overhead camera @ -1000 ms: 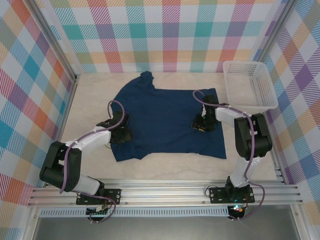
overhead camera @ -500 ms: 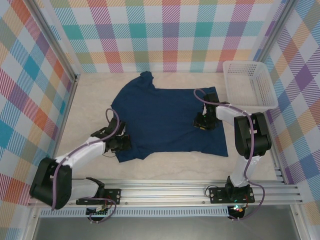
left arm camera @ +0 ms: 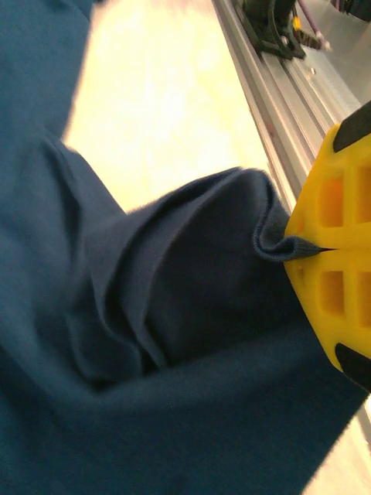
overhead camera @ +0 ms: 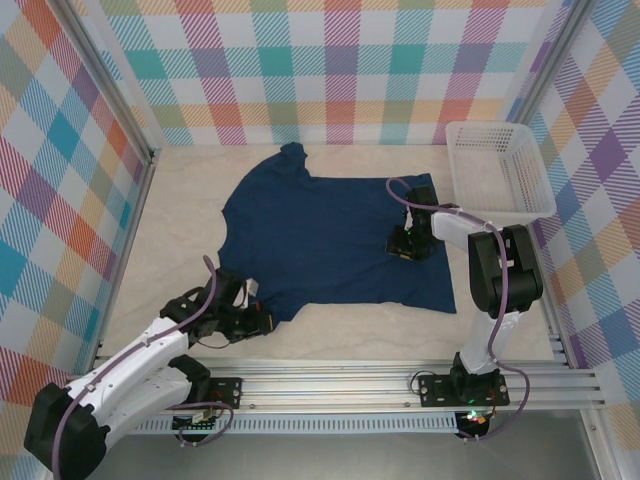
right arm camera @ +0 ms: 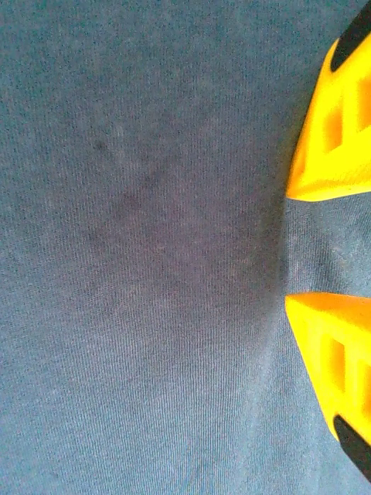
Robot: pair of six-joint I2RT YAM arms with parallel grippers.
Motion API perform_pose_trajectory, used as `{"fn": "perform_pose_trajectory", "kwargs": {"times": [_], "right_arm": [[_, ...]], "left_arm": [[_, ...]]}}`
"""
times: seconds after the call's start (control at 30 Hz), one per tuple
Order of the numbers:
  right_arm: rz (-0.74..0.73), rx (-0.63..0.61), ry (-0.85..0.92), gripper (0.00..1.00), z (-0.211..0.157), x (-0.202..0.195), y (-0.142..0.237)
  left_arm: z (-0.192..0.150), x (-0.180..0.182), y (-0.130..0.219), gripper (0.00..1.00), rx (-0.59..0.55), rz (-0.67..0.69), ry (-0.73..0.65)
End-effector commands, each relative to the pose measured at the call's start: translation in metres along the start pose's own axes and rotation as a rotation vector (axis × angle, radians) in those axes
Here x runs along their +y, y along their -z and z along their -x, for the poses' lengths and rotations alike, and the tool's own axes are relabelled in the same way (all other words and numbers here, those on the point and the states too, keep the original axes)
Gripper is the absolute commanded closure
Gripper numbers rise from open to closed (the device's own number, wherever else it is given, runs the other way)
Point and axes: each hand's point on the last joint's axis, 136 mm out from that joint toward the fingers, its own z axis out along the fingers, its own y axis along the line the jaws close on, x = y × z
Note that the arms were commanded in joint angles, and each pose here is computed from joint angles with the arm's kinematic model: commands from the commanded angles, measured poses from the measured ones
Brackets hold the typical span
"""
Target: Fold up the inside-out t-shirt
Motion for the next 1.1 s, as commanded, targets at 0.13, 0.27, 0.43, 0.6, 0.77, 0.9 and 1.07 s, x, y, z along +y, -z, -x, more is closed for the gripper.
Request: {"fn": "perform_pose_trajectory", "kwargs": {"times": [0.13, 0.27, 0.43, 0.6, 0.77, 0.9, 1.07], "right_arm": [[-0.05, -0.005, 0.011, 0.62, -0.003, -0.01, 0.011], [-0.048, 0.003, 0.011, 0.62, -0.004, -0.01, 0.009], [-0.042, 0.008, 0.013, 0.62, -0.004, -0.009, 0.008], [-0.037, 0.006, 0.02, 0.61, -0.004, -0.008, 0.01], [-0.034, 0.005, 0.029, 0.61, -0.003, -0.007, 0.012], [-0.029, 0.002, 0.03, 0.61, -0.004, -0.006, 0.012], [-0.023, 0.008, 0.024, 0.61, -0.005, -0.006, 0.01]], "left_arm": [[-0.01, 0.037, 0.014, 1.0, -0.081, 0.247, 0.025], [-0.01, 0.039, 0.015, 0.7, -0.105, 0.271, 0.002], [0.012, 0.007, 0.026, 0.42, -0.2, 0.169, -0.118], [0.039, -0.008, 0.023, 0.31, -0.298, 0.165, -0.224], [0.042, -0.016, -0.004, 0.29, -0.182, 0.223, -0.301], [0.033, -0.013, -0.022, 0.32, -0.093, 0.225, -0.322], [0.016, -0.05, -0.03, 0.62, -0.004, 0.018, -0.393]]}}
